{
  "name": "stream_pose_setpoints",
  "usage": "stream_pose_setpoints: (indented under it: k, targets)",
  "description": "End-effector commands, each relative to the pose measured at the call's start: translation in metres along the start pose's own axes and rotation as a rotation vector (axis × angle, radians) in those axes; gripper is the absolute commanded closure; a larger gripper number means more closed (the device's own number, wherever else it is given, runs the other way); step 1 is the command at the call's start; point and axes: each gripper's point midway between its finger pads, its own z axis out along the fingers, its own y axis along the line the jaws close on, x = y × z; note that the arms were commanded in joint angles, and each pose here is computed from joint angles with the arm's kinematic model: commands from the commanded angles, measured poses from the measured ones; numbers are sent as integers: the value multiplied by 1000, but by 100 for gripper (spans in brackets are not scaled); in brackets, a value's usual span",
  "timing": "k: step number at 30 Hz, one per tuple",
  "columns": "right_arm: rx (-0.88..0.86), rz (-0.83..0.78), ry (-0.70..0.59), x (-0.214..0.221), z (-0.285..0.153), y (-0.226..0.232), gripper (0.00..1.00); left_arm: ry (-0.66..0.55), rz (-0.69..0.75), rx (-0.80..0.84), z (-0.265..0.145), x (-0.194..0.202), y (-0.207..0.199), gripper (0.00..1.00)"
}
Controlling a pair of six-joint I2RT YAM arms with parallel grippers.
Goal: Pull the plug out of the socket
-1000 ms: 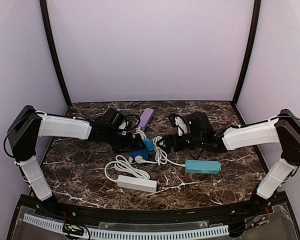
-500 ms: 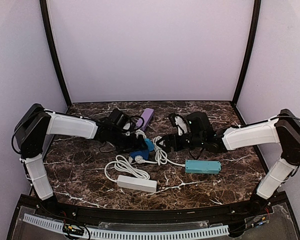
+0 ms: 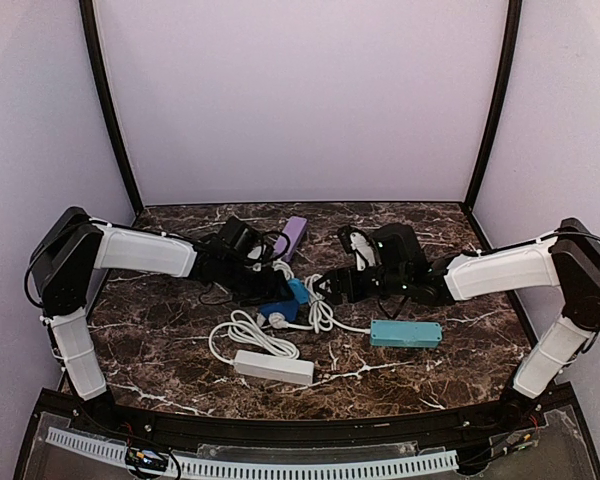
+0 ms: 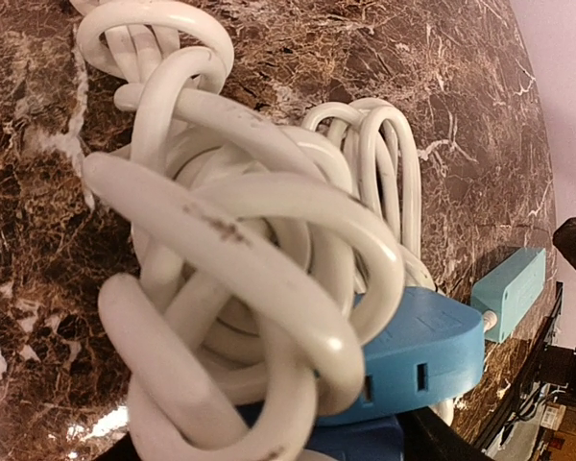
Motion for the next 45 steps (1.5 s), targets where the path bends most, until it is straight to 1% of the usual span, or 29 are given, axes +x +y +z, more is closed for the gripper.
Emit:
stream_pose_setpoints:
  k: [1, 6, 9, 11, 12, 13, 14, 15, 16, 17, 19, 23, 24, 25, 28, 32, 37, 41, 45]
  targets:
    - [10, -30, -23, -9, -2, 1, 10, 19, 56, 39, -9, 2, -14, 43]
    - [-16, -76, -16, -13, -9, 9, 10, 0, 131, 136, -29, -4, -40, 46]
    - [-28, -116, -3, -17, -13, 15, 10, 15, 200, 212, -46, -7, -58, 47]
    - [-20, -131, 7, -19, -15, 16, 11, 49, 240, 255, -57, -5, -67, 47]
    - [-21, -141, 10, -20, -17, 18, 11, 47, 285, 285, -65, -11, -74, 47]
    - [-26, -157, 10, -21, -18, 22, 11, 83, 289, 280, -68, -5, -72, 47]
    - [-32, -185, 16, -21, -18, 28, 11, 76, 340, 300, -75, -11, -76, 47]
    - [-27, -210, 19, -21, -18, 33, 12, 107, 343, 289, -78, -7, -73, 47]
    - [-22, -229, 28, -20, -18, 37, 13, 98, 387, 304, -85, -12, -75, 47]
    - [-26, -239, 29, -21, -18, 43, 13, 118, 393, 302, -88, -10, -73, 47]
    - [-42, -237, 25, -23, -17, 52, 14, 118, 425, 320, -96, -12, -71, 47]
    - [-47, -232, 23, -24, -11, 64, 15, 92, 448, 353, -107, -14, -66, 47]
    - [-40, -232, 25, -23, -9, 67, 14, 62, 471, 362, -113, -17, -69, 47]
    - [-36, -228, 29, -23, -6, 69, 15, 63, 482, 362, -112, -12, -66, 47]
    - [-36, -208, 43, -21, 3, 71, 17, 7, 544, 380, -124, -11, -71, 47]
    - [-70, -212, 46, -25, 12, 82, 18, -9, 578, 400, -129, -4, -71, 47]
    - [-88, -238, 39, -32, 21, 93, 19, 0, 580, 431, -128, 1, -72, 47]
    - [-97, -241, 43, -30, 20, 97, 20, 4, 576, 413, -126, 1, -69, 47]
    - [-106, -273, 30, -33, 16, 103, 19, -1, 569, 383, -124, -2, -64, 47]
